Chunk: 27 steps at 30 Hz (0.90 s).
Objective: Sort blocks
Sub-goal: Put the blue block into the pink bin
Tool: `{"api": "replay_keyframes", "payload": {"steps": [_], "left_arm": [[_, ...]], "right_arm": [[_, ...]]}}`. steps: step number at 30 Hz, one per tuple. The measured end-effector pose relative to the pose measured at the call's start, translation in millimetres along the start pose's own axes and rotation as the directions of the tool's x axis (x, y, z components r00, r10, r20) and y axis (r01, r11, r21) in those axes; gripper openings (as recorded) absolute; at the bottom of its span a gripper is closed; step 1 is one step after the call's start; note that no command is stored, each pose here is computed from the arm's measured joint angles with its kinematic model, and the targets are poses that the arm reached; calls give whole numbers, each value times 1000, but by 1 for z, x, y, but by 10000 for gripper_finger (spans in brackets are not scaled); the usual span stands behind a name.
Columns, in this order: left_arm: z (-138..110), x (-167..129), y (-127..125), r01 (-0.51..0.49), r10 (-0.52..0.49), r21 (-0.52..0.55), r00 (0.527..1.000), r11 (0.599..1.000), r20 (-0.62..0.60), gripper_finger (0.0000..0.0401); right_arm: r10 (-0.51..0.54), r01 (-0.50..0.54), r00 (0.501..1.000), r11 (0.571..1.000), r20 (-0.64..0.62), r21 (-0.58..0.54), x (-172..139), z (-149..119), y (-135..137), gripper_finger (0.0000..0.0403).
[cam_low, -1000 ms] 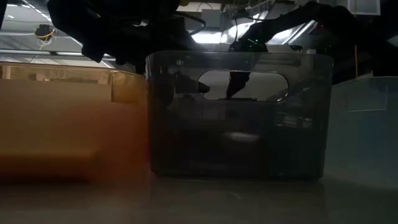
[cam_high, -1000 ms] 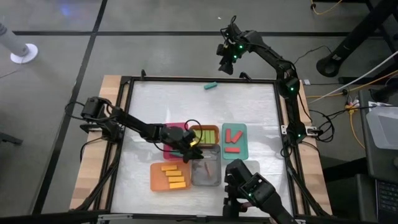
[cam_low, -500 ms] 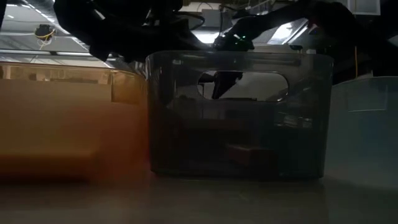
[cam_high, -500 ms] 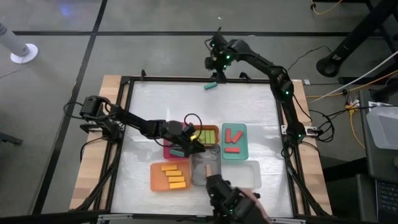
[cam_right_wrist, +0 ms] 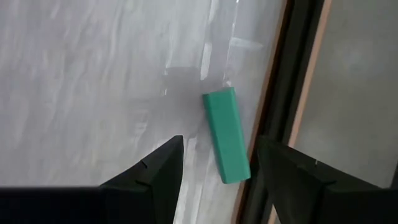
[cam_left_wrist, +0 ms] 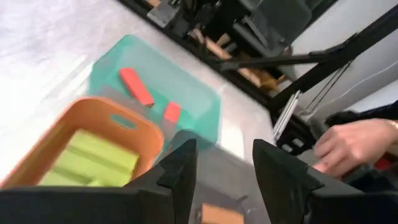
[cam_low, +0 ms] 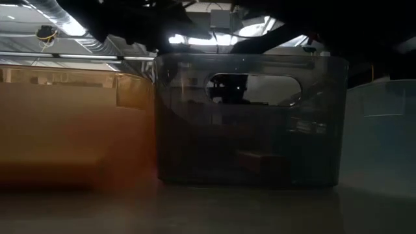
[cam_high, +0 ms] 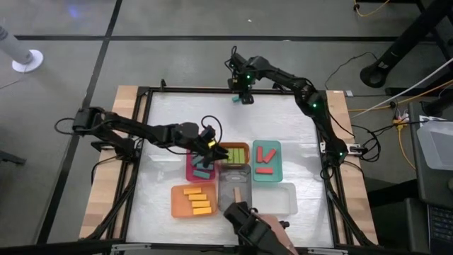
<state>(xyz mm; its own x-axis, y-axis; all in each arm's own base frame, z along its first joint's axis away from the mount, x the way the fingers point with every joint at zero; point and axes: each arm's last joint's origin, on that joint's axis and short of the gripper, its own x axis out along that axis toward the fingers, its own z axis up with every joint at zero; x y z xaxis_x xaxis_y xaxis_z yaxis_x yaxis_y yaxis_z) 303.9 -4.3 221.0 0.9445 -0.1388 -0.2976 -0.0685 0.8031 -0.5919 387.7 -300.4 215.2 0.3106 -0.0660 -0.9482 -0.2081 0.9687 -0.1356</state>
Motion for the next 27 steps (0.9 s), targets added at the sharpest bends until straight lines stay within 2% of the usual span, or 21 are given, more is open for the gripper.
{"api": "replay_keyframes", "payload": {"steps": [11, 19, 24, 25, 27], "left_arm": [[13, -39, 1, -99, 101, 39, 993, 994, -60, 143], [24, -53, 5, -125, 128, 87, 991, 988, -28, 143], [26, -57, 11, -156, 160, 103, 987, 982, -29, 143], [28, -57, 13, -160, 163, 105, 986, 981, -24, 143], [30, -58, 16, -172, 174, 104, 985, 980, -16, 143]], "right_arm": [[30, -30, 999, 999, -13, 15, 14, 1, 3, 207], [-26, 49, 991, 982, -128, 180, 16, 12, 16, 207], [-81, 141, 983, 910, -167, 389, 17, 22, 24, 207], [-92, 152, 984, 886, -154, 438, 18, 24, 24, 207], [-129, 172, 985, 805, -116, 568, 18, 29, 21, 207]]}}
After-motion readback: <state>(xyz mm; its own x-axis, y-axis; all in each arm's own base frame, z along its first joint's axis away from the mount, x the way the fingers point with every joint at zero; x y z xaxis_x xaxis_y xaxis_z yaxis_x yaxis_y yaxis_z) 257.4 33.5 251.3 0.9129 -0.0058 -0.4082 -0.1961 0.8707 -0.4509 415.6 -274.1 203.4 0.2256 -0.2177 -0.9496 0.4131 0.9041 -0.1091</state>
